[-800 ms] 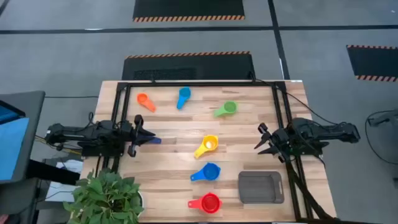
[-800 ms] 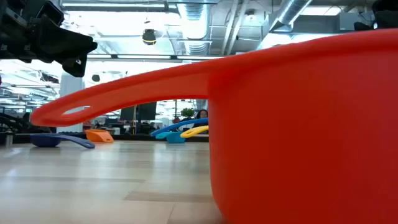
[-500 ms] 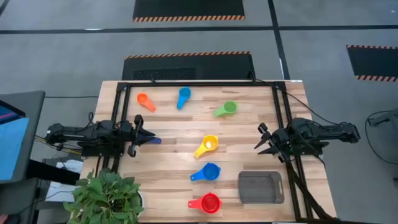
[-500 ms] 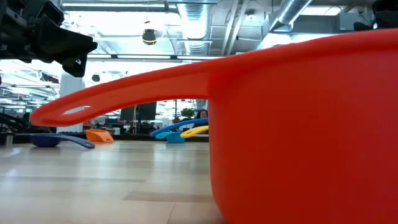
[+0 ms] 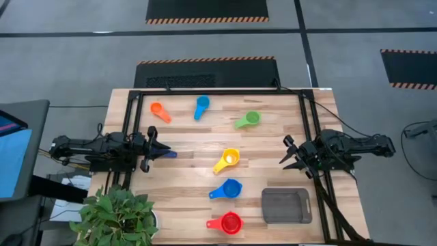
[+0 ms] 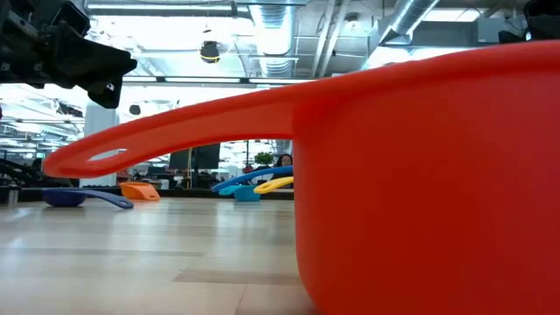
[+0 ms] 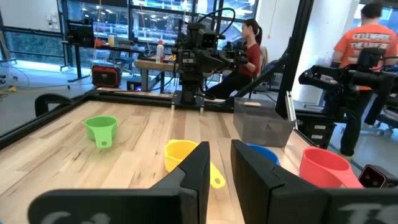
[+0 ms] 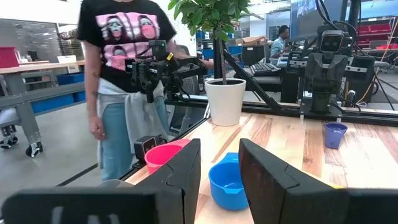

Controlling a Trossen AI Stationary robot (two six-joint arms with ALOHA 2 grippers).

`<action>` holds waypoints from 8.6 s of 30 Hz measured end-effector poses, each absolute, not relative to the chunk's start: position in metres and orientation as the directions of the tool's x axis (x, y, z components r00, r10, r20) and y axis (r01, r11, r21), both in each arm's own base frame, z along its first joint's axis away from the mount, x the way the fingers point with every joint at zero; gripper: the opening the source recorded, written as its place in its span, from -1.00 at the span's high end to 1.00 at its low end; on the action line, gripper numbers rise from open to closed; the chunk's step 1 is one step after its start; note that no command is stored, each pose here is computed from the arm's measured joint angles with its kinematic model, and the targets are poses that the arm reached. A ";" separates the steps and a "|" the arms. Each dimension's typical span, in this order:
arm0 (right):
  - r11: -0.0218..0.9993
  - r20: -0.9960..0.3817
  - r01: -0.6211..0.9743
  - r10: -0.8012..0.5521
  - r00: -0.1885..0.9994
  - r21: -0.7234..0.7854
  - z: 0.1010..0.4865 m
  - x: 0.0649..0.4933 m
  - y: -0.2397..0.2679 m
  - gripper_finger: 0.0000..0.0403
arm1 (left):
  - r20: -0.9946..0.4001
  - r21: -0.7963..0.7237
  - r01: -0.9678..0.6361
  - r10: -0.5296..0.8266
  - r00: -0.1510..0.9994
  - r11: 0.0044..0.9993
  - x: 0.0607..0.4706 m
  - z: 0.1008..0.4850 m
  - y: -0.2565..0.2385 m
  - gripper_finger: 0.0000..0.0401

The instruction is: Nest measuring cups in basket

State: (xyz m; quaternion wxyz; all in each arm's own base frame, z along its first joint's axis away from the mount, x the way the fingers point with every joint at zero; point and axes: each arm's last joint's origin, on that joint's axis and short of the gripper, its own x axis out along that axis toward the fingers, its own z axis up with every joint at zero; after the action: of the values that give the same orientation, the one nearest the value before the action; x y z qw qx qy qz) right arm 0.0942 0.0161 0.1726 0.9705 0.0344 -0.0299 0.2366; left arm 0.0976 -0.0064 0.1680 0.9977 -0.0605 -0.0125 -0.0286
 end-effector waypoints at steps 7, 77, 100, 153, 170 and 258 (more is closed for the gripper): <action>0.886 0.074 -0.461 0.457 0.886 0.053 0.173 0.094 0.016 0.30 | 0.028 -0.120 0.058 -0.055 0.998 0.991 0.098 0.168 -0.006 0.73; 0.844 0.098 -0.343 0.333 0.938 0.413 0.175 0.096 0.013 0.34 | 0.065 -0.398 -0.166 0.208 0.976 0.902 0.097 0.172 0.001 0.73; 0.731 0.120 0.142 -0.294 0.948 0.667 0.177 0.096 -0.006 0.40 | 0.062 -0.582 -0.222 0.315 0.947 0.782 0.097 0.172 0.004 0.73; 0.809 0.232 0.102 -0.284 0.930 0.578 0.243 0.116 -0.004 0.41 | -0.436 -0.088 0.151 -0.175 0.883 0.985 0.389 0.391 -0.036 0.73; 0.815 0.033 0.115 -0.161 0.986 0.568 0.223 0.119 0.007 0.41 | -0.736 -0.113 0.341 -0.309 0.602 0.933 0.424 0.289 -0.098 0.73; 0.841 -0.291 0.280 -0.154 0.944 0.463 0.191 0.114 0.008 0.41 | -0.879 -0.303 -0.216 -0.185 0.439 0.928 0.424 0.173 -0.210 0.07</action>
State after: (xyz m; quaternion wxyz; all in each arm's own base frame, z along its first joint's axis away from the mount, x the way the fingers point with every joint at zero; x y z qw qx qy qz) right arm 0.1143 0.0076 0.1912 0.9517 0.2577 0.1219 -0.1140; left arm 0.4242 -0.2104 0.1726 0.8269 -0.1894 0.5294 0.0094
